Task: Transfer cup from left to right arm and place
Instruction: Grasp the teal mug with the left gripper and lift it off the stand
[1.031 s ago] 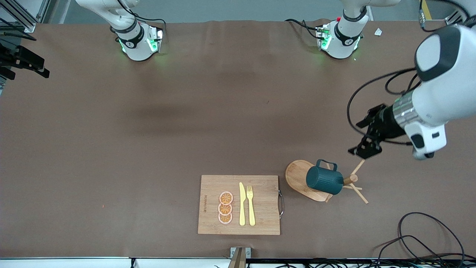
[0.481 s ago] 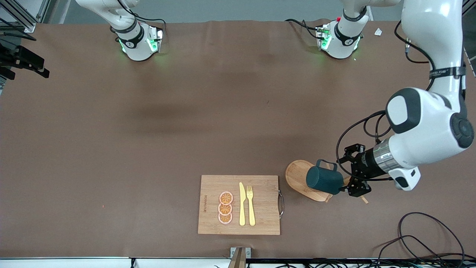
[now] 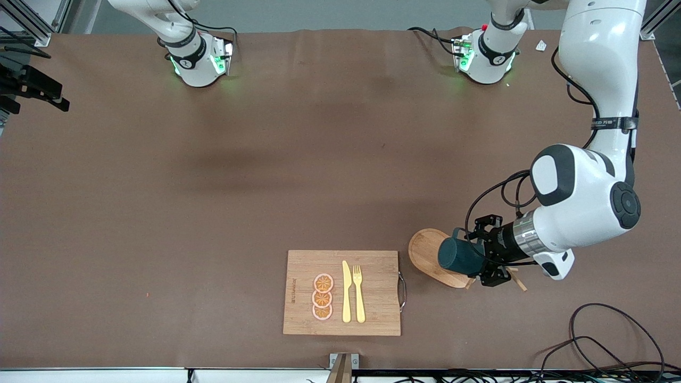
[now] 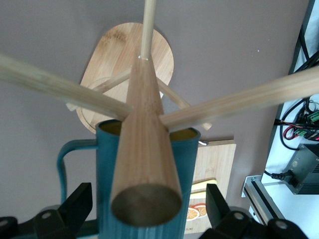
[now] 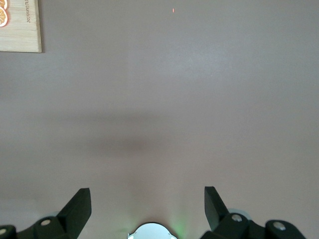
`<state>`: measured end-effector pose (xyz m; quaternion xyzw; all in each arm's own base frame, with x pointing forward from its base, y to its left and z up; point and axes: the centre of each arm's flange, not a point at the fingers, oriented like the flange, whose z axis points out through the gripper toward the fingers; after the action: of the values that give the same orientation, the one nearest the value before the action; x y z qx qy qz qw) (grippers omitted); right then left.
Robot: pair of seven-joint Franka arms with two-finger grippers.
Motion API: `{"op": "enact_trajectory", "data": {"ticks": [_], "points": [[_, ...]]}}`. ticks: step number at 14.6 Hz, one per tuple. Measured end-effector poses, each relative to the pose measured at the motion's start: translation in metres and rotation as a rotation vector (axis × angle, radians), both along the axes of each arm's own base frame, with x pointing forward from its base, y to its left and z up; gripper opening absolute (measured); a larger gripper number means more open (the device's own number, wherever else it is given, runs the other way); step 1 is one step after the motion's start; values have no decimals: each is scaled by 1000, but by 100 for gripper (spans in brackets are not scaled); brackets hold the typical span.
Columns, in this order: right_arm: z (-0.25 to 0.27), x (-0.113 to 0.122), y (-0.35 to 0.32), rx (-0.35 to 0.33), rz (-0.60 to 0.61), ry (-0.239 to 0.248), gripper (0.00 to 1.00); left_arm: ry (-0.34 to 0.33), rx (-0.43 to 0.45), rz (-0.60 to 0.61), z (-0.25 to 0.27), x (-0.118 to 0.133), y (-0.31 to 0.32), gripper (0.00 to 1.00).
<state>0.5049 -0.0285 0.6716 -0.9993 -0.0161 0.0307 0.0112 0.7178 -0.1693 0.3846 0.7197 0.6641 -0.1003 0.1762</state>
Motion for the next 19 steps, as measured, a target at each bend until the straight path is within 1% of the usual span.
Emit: {"op": "enact_trajectory", "data": {"ticks": [5, 6, 7, 9, 12, 16, 19], "points": [[0, 0, 0, 0, 1, 0, 100, -19, -2, -3, -8, 1, -13, 100], [0, 0, 0, 0, 1, 0, 100, -24, -3, -4, -8, 1, -15, 97], [0, 0, 0, 0, 1, 0, 100, -25, -3, -5, -8, 1, -16, 97], [0, 0, 0, 0, 1, 0, 100, -25, -3, -5, -8, 1, -16, 86], [0, 0, 0, 0, 1, 0, 100, -31, -4, -5, -5, 2, -17, 86], [0, 0, 0, 0, 1, 0, 100, -72, -33, -14, 26, 0, -33, 86], [0, 0, 0, 0, 1, 0, 100, -100, -51, -35, 62, -14, -60, 86]]}}
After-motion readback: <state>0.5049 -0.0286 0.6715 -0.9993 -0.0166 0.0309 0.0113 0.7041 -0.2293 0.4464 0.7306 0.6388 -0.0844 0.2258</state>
